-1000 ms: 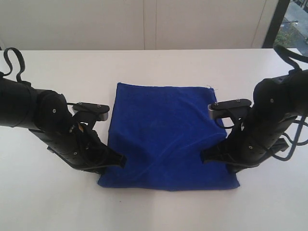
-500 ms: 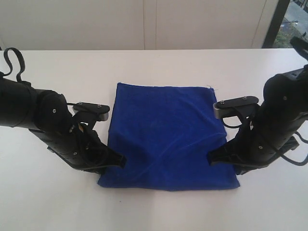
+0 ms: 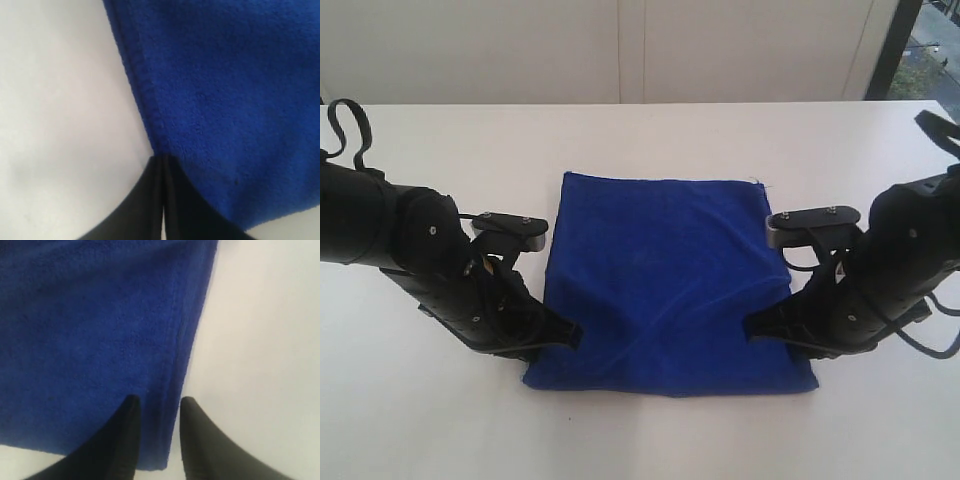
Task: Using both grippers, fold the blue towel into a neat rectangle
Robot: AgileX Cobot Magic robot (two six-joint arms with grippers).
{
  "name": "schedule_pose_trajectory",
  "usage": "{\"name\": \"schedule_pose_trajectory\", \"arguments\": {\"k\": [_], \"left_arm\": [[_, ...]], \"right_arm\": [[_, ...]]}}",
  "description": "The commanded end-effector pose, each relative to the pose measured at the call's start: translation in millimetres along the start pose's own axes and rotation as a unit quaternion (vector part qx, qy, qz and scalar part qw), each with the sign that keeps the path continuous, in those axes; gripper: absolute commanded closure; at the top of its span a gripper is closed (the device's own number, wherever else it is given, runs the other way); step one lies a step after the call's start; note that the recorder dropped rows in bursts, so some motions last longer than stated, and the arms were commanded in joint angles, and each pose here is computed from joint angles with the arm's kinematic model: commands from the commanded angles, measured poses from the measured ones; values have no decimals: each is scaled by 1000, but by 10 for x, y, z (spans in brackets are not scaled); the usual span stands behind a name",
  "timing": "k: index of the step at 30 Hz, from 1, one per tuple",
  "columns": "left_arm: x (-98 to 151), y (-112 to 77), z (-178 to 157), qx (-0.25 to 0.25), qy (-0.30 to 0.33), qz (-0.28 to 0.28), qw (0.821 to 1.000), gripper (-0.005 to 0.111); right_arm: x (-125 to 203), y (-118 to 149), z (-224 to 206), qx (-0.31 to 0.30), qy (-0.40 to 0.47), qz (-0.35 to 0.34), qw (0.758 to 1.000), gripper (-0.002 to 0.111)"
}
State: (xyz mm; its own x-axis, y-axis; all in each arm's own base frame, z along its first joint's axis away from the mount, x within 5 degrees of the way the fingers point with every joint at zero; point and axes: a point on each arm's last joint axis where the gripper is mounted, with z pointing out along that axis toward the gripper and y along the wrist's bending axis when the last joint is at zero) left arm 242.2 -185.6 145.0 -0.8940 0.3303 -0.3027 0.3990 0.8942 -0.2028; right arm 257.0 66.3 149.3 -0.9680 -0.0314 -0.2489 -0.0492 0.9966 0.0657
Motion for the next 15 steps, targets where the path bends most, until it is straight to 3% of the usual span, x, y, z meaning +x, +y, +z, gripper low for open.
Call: {"name": "schedule_pose_trajectory", "arguments": {"k": [1, 4, 11, 15], "left_arm": [[12, -23, -2, 3, 8, 1, 1000, 107], [12, -23, -2, 3, 8, 1, 1000, 107], [12, -23, -2, 3, 8, 1, 1000, 107], [12, -23, -2, 3, 8, 1, 1000, 107]], "right_arm": [[18, 1, 73, 1, 8, 8, 1000, 81], [25, 0, 107, 2, 14, 8, 1000, 82], [9, 4, 24, -1, -1, 8, 1000, 104], [25, 1, -26, -1, 2, 7, 1000, 108]]}}
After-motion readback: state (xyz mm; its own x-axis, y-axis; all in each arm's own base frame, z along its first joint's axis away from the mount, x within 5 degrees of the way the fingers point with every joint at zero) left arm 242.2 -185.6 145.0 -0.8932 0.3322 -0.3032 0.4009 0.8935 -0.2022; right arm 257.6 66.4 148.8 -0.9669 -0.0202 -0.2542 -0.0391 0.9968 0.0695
